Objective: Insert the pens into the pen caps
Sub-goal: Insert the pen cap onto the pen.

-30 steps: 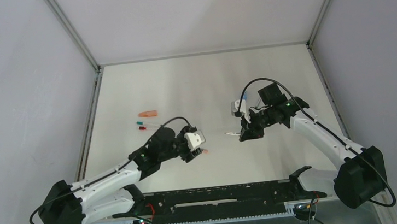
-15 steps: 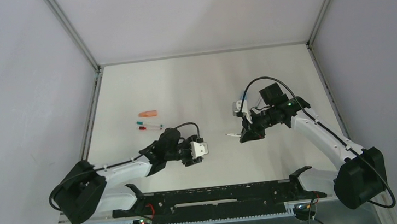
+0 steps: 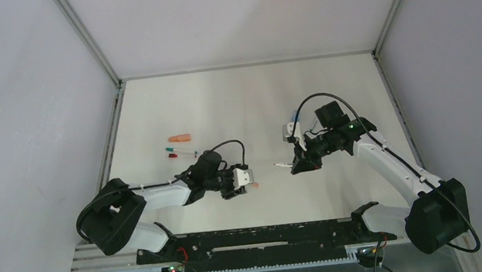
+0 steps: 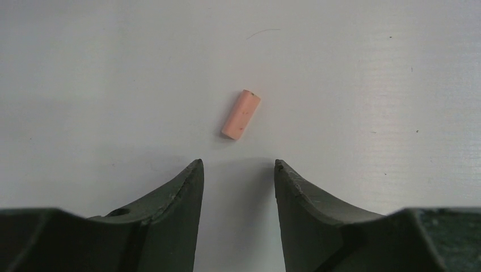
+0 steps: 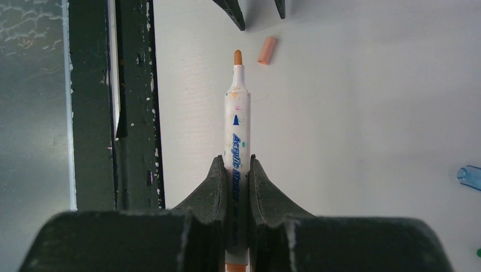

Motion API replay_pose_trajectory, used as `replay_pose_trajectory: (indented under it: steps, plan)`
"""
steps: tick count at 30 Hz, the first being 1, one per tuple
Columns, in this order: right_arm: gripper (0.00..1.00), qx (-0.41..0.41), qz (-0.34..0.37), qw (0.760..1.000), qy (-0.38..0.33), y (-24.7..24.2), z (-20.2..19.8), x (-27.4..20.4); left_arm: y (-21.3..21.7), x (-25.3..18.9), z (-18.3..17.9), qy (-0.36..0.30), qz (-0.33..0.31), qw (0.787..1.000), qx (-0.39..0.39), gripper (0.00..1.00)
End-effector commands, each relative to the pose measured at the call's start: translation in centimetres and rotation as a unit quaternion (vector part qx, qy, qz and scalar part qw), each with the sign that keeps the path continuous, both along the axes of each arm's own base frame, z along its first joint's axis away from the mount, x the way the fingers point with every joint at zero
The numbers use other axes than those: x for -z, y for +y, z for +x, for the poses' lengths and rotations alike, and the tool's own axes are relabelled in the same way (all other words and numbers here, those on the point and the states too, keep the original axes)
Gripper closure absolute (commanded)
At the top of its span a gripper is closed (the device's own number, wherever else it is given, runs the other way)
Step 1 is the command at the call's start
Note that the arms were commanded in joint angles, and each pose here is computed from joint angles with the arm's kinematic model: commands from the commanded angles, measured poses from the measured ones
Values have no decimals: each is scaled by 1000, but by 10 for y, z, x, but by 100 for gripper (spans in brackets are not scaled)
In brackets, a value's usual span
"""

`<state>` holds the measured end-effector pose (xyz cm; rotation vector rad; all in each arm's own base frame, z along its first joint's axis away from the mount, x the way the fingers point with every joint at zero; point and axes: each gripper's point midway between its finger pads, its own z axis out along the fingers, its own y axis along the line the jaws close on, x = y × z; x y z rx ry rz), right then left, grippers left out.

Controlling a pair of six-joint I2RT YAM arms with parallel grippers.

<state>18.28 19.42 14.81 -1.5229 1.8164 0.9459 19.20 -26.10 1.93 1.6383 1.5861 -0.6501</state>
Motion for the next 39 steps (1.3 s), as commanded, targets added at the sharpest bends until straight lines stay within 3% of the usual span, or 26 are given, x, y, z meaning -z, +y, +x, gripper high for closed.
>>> replay_pose_trajectory:
  steps: [1,12,17,24,33,39]
  plan:
    - [100,-8,15,1000,-12,4,4,-12,-16,-15,4,-7,-25,999,35,47]
    - [100,-4,12,1000,-12,2,6,-11,-37,-14,4,38,-38,996,67,51]
    - [100,-4,11,1000,-13,2,6,-10,-39,-6,3,63,-20,995,76,62]
    - [100,-4,12,1000,-13,1,6,-11,-37,4,-2,73,-3,994,83,69]
    - [100,-22,6,999,-25,-2,3,-7,-33,15,-13,107,12,991,79,100]
    - [100,-51,-11,995,-81,-6,0,3,-38,-3,-10,86,-37,995,16,100]
